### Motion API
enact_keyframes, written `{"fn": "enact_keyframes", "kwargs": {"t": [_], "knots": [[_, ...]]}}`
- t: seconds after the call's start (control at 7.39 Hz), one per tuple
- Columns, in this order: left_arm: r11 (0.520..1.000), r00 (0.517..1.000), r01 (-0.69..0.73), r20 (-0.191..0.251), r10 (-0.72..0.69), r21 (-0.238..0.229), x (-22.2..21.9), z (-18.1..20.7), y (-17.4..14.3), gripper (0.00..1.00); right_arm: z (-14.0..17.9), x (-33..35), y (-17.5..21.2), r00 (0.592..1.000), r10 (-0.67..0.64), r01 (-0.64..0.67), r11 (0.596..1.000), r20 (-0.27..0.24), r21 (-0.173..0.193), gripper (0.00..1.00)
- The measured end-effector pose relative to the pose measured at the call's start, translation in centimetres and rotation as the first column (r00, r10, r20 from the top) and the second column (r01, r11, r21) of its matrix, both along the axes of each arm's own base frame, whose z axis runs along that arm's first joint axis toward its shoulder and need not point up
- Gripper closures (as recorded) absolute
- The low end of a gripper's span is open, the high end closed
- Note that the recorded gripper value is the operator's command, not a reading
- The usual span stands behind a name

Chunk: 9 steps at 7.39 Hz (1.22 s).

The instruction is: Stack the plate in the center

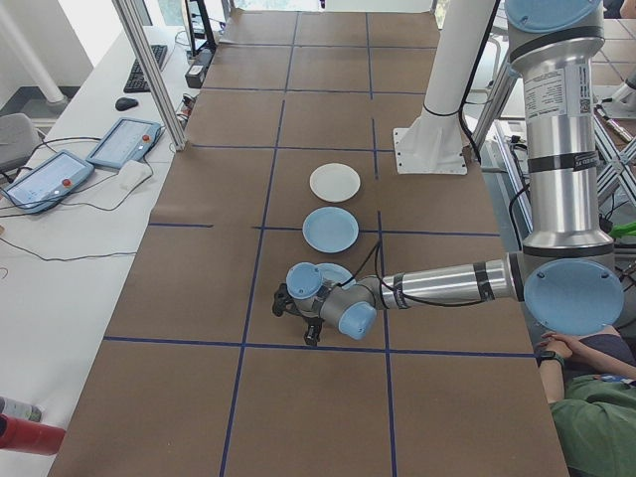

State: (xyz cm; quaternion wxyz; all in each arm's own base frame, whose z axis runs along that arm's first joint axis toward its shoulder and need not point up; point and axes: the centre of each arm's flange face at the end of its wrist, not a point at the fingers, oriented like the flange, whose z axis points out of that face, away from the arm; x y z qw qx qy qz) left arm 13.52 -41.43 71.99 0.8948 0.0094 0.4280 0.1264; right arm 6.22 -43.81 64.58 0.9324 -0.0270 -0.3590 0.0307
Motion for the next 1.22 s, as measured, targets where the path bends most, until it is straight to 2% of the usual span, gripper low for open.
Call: {"fn": "enact_keyframes", "kwargs": {"t": [0.14, 0.27, 0.41, 0.54, 0.68, 0.95, 1.22], "knots": [[1.0, 1.0, -0.008, -0.001, 0.008, -0.002, 0.37, -0.01, 0.13, 0.11, 0.0, 0.0, 0.0, 1.0, 0.0, 0.0, 1.0, 0.0, 0.0, 0.0], [1.0, 1.0, -0.012, -0.002, 0.012, -0.003, 0.57, -0.04, 0.18, 0.18, 0.0, 0.0, 0.0, 1.0, 0.0, 0.0, 1.0, 0.0, 0.0, 0.0], [1.0, 1.0, -0.014, -0.003, 0.014, -0.002, 0.69, -0.12, 0.17, 0.51, 0.0, 0.01, 0.0, 1.0, 0.0, 0.0, 1.0, 0.0, 0.0, 0.0], [1.0, 1.0, -0.016, -0.004, 0.016, -0.001, 0.77, -0.2, 0.16, 0.9, 0.0, 0.02, 0.0, 1.0, 0.0, 0.0, 1.0, 0.0, 0.0, 0.0], [1.0, 1.0, -0.02, -0.013, 0.02, -0.007, 0.84, -0.29, 0.22, 1.0, 0.0, 0.02, 0.0, 1.0, 0.0, 0.0, 1.0, 0.0, 0.0, 0.0], [0.998, 0.997, -0.046, -0.065, 0.043, -0.037, 1.14, -0.71, 0.59, 1.0, 0.0, 0.0, 0.0, 1.0, 0.0, 0.0, 1.0, 0.0, 0.0, 0.0], [0.997, 0.995, -0.052, -0.084, 0.048, -0.05, 1.07, -0.78, 0.77, 1.0, 0.0, 0.0, 0.0, 1.0, 0.0, 0.0, 1.0, 0.0, 0.0, 0.0]]}}
